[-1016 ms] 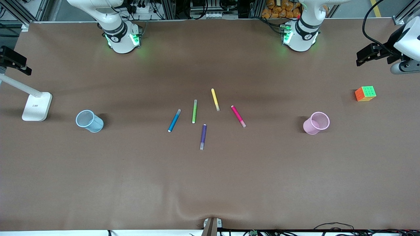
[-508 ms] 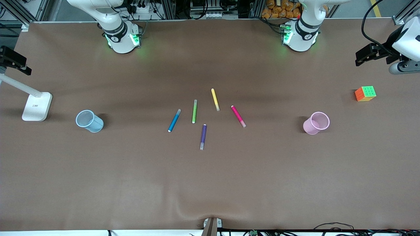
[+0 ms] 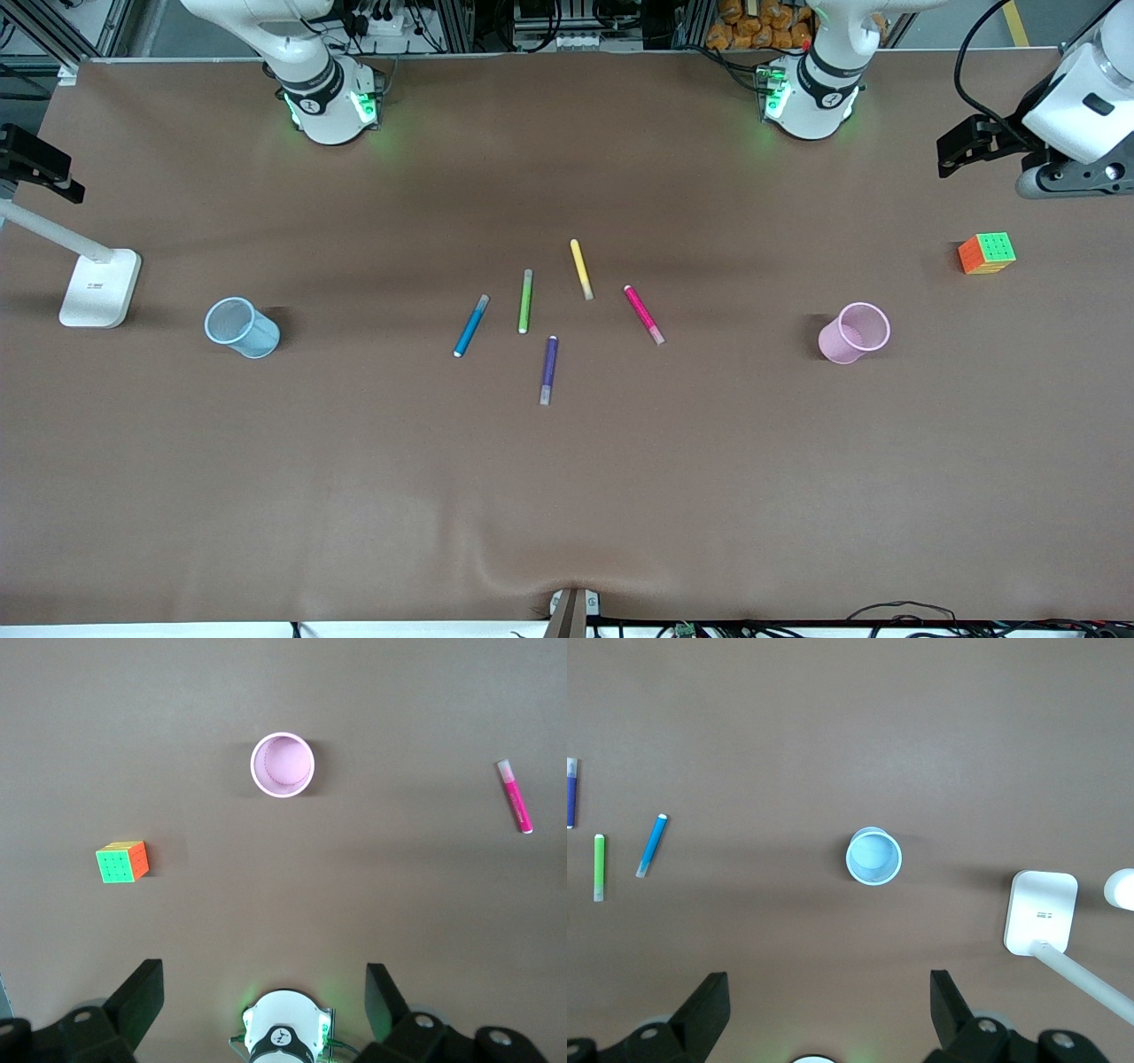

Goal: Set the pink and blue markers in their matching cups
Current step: 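Move the left gripper over the pink cup toward the markers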

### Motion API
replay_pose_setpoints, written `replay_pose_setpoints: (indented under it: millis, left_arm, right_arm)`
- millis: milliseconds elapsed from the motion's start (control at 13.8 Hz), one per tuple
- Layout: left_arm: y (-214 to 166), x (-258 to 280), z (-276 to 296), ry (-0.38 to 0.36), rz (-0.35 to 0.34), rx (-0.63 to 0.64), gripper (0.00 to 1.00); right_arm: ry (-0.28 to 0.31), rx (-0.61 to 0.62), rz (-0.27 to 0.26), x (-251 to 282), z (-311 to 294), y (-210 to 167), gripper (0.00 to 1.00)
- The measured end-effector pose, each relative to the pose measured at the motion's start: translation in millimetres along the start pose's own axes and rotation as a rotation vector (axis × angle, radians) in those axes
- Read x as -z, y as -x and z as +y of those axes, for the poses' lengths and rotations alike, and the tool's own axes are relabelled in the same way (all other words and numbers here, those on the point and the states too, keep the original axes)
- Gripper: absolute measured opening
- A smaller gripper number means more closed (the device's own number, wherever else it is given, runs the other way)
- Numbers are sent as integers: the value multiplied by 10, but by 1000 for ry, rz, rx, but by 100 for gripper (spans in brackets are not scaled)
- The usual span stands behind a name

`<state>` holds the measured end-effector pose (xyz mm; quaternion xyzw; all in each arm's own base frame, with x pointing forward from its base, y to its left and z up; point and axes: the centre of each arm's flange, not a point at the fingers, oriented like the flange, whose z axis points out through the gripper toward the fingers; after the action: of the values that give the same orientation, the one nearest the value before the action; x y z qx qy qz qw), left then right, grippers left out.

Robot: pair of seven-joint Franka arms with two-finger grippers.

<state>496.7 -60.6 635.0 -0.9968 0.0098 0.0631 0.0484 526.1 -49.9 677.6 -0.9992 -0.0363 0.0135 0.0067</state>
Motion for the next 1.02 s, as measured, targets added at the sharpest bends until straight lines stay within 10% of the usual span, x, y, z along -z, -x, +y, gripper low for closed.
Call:
replay_pose_setpoints:
  millis: [1016]
  left_arm:
    - [-320,-348,288,-2,-28,-16,100]
  right_arm:
    - [-1,-3,-5,-5,17,9,100]
